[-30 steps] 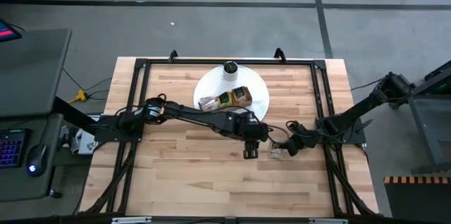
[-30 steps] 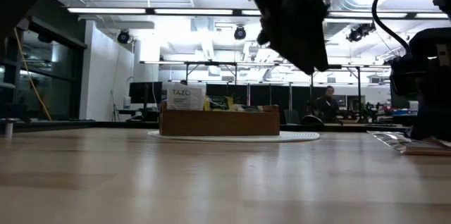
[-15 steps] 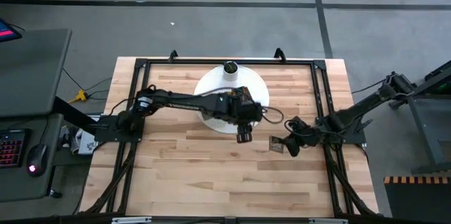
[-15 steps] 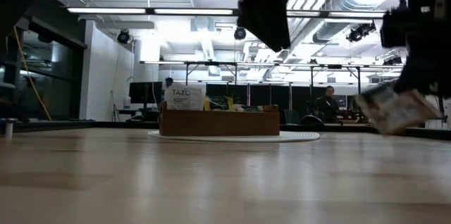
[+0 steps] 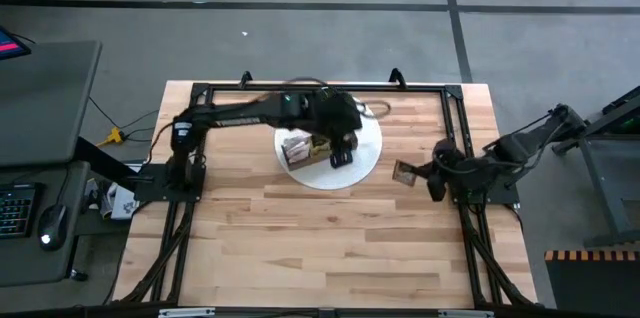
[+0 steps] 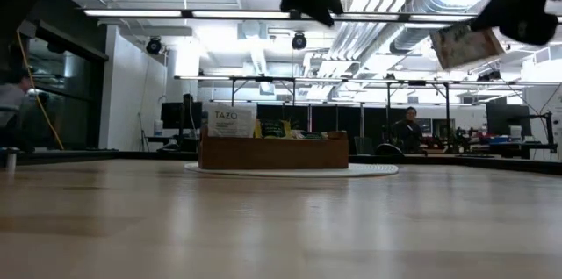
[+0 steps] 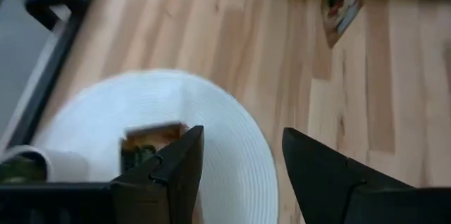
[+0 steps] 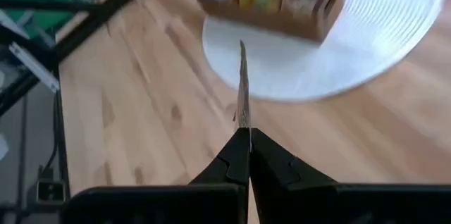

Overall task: Pick & Place Tea
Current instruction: Put the brown tea bag into the right section of the wooden organizer

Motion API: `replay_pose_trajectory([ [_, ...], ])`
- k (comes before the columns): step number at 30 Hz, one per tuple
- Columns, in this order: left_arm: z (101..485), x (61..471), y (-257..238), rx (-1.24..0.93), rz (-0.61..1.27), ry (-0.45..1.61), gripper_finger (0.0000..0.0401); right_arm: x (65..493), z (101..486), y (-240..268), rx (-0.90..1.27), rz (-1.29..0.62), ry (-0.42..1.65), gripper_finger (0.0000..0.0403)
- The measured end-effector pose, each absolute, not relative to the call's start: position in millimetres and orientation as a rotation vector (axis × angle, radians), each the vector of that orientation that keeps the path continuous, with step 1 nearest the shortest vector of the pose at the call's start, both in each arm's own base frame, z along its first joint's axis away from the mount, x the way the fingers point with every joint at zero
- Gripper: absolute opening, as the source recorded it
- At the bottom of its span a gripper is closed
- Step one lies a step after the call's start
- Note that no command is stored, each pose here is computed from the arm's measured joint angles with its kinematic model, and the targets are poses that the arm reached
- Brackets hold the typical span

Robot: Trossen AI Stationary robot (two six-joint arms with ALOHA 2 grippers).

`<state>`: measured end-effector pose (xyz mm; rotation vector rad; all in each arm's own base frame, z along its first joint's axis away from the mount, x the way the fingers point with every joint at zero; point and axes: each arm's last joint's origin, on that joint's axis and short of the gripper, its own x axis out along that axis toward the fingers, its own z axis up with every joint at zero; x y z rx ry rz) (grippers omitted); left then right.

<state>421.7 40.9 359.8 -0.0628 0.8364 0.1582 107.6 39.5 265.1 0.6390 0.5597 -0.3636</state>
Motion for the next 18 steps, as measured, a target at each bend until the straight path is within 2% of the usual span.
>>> replay_pose_trajectory([
  [11, 444, 364, 49, -0.04, 0.159, 0.544, 0.0191, 86, 304, 23, 0.546, -0.453, 0.42, 0.0],
  [15, 451, 345, 46, -0.044, 0.137, 0.442, 0.0191, 85, 309, 21, 0.533, -0.467, 0.392, 0.0],
  [18, 435, 330, 42, -0.085, 0.102, 0.379, 0.0191, 88, 313, 19, 0.533, -0.476, 0.355, 0.0],
])
